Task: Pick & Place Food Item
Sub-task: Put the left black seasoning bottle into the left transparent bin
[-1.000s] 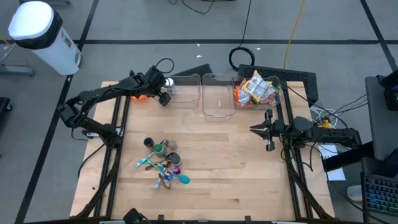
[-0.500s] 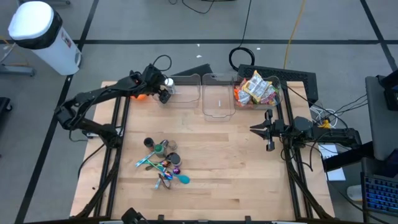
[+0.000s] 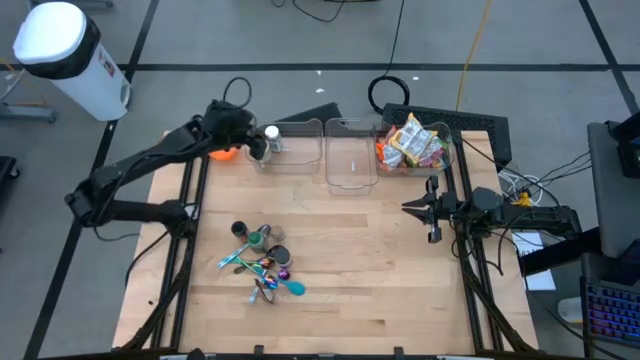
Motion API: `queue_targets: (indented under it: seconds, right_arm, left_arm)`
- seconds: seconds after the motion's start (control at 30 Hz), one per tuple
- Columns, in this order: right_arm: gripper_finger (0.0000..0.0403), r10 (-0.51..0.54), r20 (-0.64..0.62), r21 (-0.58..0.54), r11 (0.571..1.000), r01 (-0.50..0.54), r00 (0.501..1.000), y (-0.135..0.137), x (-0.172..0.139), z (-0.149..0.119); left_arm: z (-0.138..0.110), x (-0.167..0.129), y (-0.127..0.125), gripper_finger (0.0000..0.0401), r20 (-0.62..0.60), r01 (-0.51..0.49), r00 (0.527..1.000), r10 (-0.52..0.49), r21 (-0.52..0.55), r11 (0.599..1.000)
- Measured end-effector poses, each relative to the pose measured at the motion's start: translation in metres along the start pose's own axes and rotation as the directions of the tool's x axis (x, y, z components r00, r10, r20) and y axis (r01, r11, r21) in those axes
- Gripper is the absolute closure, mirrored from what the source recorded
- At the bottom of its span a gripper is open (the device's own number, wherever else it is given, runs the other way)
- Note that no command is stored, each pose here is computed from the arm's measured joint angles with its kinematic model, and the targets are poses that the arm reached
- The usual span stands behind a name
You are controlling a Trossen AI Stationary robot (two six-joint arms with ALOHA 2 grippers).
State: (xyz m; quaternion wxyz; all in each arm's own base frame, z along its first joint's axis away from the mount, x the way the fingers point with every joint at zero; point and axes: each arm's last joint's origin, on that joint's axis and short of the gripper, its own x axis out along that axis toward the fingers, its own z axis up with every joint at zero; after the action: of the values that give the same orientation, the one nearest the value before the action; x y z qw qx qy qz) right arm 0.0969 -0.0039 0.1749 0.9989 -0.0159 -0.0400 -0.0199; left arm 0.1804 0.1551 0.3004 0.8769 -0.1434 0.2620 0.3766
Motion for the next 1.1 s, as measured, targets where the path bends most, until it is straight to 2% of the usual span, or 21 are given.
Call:
queue_targets:
  seconds: [0.17,0.33,0.47,0.67,0.83,1.1]
  right_arm:
    - [0.036,0.0,-0.001,0.0,1.0,0.0,1.0,0.0,0.0,0.0]
    - [0.036,0.0,0.0,0.0,1.0,0.0,1.0,0.0,0.0,0.0]
    - [0.036,0.0,0.0,0.0,1.0,0.0,1.0,0.0,0.0,0.0]
    - [0.036,0.0,0.0,0.0,1.0,0.0,1.0,0.0,0.0,0.0]
    - [0.036,0.0,0.0,0.0,1.0,0.0,1.0,0.0,0.0,0.0]
    - [0.036,0.0,0.0,0.0,1.0,0.0,1.0,0.0,0.0,0.0]
  left_arm:
    - [0.012,-0.013,-0.015,0.009,0.134,0.149,0.98,-0.148,0.003,0.989]
    - [0.021,-0.02,-0.032,0.0081,0.234,0.296,0.924,-0.302,0.06,0.953]
    - [0.025,-0.025,-0.046,0.0082,0.286,0.378,0.873,-0.394,0.112,0.919]
    - [0.027,-0.031,-0.063,0.0094,0.322,0.428,0.829,-0.457,0.162,0.889]
    - [0.026,-0.033,-0.07,0.0097,0.324,0.448,0.814,-0.483,0.18,0.876]
    - [0.023,-0.036,-0.078,0.0081,0.312,0.476,0.8,-0.512,0.19,0.859]
